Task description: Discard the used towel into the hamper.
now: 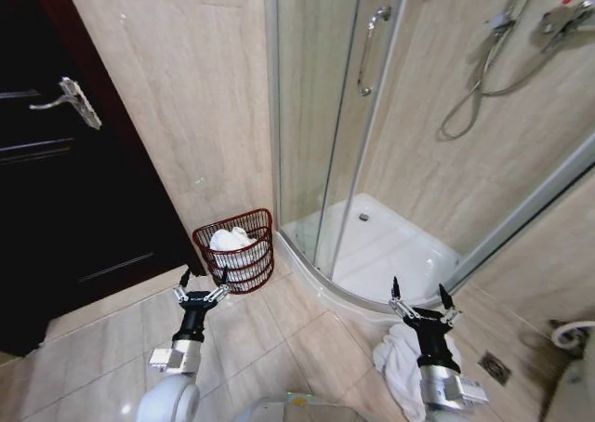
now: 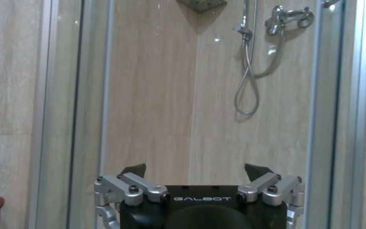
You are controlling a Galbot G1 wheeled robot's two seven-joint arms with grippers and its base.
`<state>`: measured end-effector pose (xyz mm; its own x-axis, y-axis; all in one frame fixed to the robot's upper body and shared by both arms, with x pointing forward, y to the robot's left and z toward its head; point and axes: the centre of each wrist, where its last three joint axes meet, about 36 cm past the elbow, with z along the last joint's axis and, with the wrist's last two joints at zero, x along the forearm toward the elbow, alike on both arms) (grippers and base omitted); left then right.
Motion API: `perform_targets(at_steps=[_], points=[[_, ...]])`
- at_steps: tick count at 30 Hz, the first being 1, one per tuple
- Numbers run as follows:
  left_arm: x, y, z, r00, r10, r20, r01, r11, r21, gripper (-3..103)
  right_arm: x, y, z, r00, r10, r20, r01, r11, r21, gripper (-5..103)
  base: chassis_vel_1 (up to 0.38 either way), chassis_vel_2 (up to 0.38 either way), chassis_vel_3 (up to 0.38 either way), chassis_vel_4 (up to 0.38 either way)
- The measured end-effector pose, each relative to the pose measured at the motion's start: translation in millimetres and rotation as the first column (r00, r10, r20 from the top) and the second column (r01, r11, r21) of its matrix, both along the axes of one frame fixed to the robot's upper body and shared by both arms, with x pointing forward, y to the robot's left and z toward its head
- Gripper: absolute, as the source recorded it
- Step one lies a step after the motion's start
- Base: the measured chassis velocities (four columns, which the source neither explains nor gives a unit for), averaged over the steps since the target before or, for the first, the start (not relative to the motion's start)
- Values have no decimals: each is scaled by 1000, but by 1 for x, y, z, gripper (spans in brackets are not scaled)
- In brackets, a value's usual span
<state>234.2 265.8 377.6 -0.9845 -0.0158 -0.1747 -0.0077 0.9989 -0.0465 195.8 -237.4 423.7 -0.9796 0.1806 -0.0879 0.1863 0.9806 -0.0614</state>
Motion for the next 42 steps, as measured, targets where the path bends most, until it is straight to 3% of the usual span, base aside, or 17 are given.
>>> perform_targets(at_steps=[21, 29, 38, 42], points=[[-2, 5, -4, 1000, -7, 15, 7, 1000, 24, 100, 2, -6, -22, 999, -18, -29, 18, 1000, -1, 100, -111, -195, 104, 200], [-1, 3, -4, 1000, -8, 15, 7, 1000, 26, 100, 6, -13, -37, 999, -27, -39, 27, 1000, -15, 100, -10, -80, 23, 23], [0, 3, -4, 1000, -6, 29, 6, 1000, 23, 100, 3, -22, -65, 993, -51, -107, 52, 999, 7, 100, -19, -6, -64, -44], [-1, 4, -9, 1000, -5, 30, 4, 1000, 17, 100, 9, -32, -95, 981, -69, -182, 76, 997, 32, 100, 0, 0, 0, 0]])
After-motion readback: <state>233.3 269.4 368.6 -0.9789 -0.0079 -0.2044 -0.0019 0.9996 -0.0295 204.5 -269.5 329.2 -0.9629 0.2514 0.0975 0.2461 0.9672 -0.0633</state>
